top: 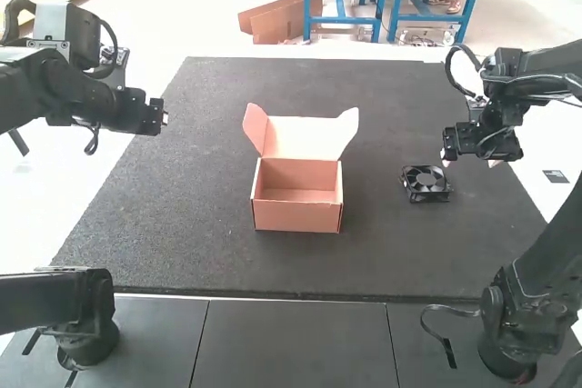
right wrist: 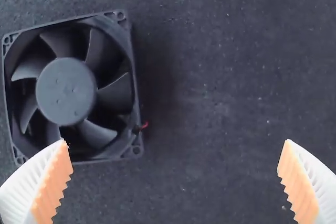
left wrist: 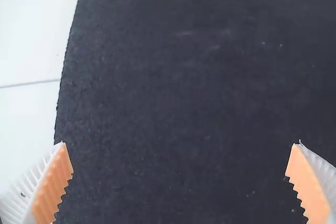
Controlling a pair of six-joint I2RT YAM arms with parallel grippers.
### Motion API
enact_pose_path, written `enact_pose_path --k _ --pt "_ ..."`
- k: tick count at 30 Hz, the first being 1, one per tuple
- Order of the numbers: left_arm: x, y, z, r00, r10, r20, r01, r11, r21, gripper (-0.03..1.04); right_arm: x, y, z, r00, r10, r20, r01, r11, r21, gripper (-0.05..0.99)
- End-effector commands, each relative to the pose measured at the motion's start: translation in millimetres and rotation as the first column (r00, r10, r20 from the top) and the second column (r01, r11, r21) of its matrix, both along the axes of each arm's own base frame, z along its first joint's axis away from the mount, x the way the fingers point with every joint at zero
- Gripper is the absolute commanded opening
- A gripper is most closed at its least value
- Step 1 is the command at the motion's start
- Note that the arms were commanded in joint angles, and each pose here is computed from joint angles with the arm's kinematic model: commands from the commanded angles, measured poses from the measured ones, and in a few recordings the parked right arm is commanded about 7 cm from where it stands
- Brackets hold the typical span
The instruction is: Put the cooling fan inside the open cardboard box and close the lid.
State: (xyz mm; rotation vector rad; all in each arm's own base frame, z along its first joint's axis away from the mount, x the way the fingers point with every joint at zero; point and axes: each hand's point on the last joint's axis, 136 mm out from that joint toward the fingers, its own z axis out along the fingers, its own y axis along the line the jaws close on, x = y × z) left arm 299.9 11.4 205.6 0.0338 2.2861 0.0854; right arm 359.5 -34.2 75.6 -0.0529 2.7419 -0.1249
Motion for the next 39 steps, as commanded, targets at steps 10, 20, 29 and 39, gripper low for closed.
enact_pose_path --k 10,20,29,39 --pt "9 5.8 17 0.998 0.031 0.05 -0.031 0.9995 -0.005 0.96 19 -13 -14 0.999 -0.013 -0.031 0.012 0.999 -0.043 0.9" --pt "10 5.4 22 0.998 0.034 0.059 -0.033 0.9994 -0.01 0.96 21 -16 -31 0.997 -0.018 -0.076 0.013 0.998 -0.058 0.9" --pt "10 5.8 22 0.997 0.045 0.058 -0.043 0.9988 -0.021 0.96 24 -17 -49 0.993 -0.02 -0.12 0.013 0.998 -0.058 0.9" --pt "11 5.9 28 0.996 0.052 0.071 -0.05 0.9983 -0.029 0.96 25 -20 -70 0.986 -0.027 -0.164 0.016 0.997 -0.069 0.9"
